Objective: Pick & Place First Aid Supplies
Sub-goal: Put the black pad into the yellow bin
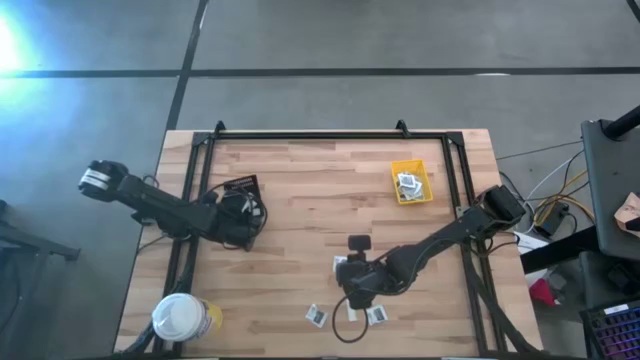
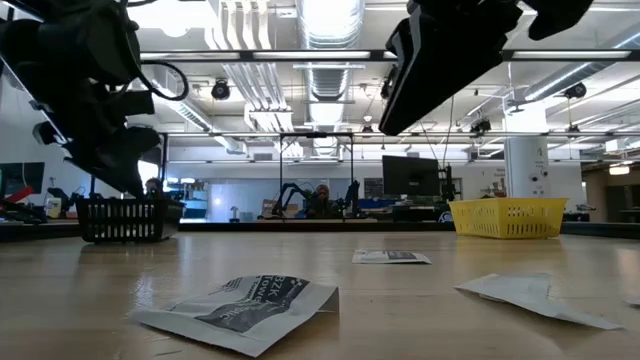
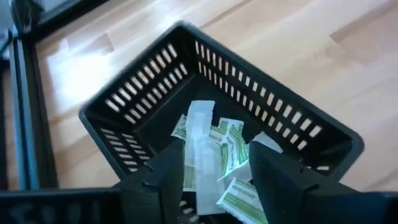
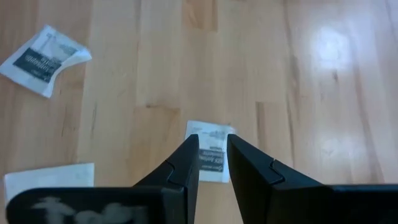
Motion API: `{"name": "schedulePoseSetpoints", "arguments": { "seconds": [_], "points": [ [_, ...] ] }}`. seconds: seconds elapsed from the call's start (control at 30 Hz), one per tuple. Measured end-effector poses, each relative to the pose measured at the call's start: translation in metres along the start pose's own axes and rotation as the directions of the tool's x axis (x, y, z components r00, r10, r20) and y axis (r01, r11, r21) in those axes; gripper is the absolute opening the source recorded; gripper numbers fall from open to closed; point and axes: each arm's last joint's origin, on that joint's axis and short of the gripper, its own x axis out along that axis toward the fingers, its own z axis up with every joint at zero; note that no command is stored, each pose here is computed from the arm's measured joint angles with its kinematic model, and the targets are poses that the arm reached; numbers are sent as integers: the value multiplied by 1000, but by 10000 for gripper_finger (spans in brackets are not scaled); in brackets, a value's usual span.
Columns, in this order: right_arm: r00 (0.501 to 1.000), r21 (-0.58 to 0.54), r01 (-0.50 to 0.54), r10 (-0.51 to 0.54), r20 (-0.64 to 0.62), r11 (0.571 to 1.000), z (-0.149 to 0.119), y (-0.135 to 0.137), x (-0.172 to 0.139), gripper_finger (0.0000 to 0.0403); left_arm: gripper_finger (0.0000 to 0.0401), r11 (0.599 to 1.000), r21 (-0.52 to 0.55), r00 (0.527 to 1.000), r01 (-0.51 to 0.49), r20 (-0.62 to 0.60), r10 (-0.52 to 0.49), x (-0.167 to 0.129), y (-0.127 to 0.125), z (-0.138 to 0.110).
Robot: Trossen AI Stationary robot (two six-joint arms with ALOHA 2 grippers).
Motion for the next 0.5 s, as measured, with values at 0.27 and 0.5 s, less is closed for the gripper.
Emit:
{"name": "schedulePoseSetpoints", "arguments": {
  "seconds": [0.27, 0.5],
  "points": [
    [999, 6, -34, 34, -22, 999, -2, 3, -1, 68, 179, 995, 105, 1000, 0, 0, 0, -27, 5, 25],
    [998, -3, -34, 33, -56, 999, -6, 3, -2, 64, 179, 988, 142, 998, 65, 12, -68, -56, 0, 53]
  ]
}}
